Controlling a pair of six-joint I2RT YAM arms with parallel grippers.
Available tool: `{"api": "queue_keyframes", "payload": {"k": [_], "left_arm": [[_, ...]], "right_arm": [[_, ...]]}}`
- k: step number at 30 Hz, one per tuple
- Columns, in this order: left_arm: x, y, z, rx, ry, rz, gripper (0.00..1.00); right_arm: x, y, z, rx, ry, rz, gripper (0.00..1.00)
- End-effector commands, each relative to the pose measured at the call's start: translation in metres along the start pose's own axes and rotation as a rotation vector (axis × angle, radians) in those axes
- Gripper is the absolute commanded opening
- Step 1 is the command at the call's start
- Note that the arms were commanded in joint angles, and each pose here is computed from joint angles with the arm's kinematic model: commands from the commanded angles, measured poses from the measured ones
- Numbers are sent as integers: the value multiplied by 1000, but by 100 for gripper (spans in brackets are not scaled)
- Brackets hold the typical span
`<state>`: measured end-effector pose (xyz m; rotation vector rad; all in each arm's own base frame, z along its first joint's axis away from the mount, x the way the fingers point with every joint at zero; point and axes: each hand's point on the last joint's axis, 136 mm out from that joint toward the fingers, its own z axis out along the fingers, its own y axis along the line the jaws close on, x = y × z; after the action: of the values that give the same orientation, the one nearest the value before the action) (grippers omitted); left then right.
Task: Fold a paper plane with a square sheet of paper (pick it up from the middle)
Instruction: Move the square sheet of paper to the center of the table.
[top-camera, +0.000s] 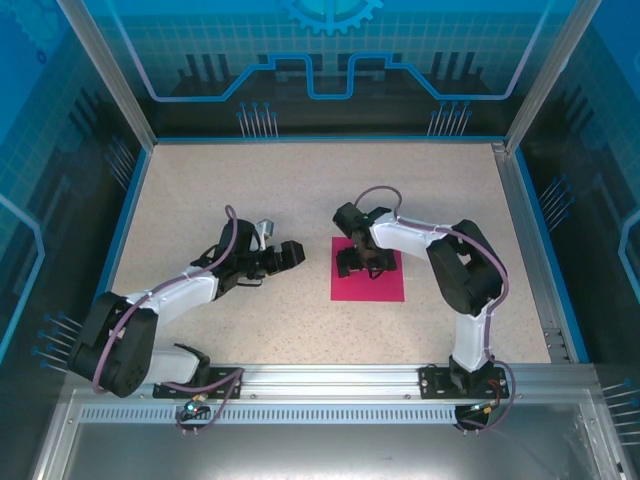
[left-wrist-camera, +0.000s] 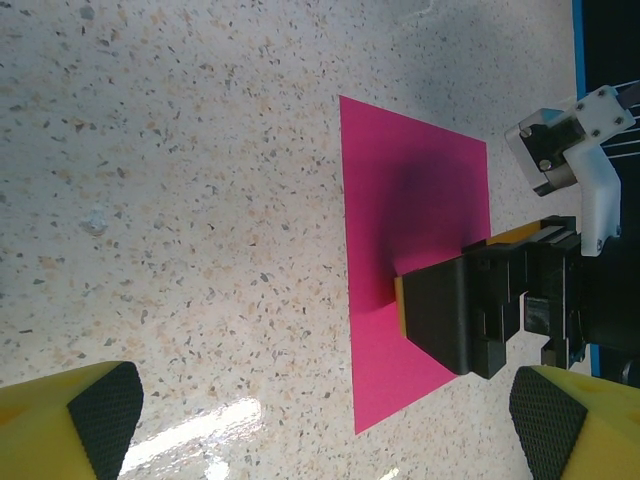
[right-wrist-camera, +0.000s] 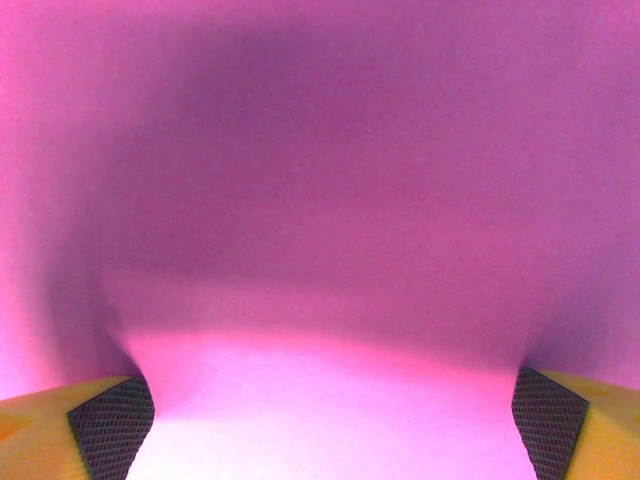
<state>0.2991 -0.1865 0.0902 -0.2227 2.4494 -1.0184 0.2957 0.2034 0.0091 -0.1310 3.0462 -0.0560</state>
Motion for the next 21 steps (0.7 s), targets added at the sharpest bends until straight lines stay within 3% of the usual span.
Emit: {"api": "queue_keyframes", "payload": {"k": [1, 15, 21], "left_arm": [[-5, -3, 1, -17, -8, 36, 98], [-6, -1, -1, -32, -13, 27, 99], [-7, -3, -1, -27, -12, 26, 99]], "right_arm": [[32, 0, 42, 52, 129, -28, 99], [38, -3, 53, 101, 157, -34, 97], [18, 4, 19, 60, 75, -34, 99]]}}
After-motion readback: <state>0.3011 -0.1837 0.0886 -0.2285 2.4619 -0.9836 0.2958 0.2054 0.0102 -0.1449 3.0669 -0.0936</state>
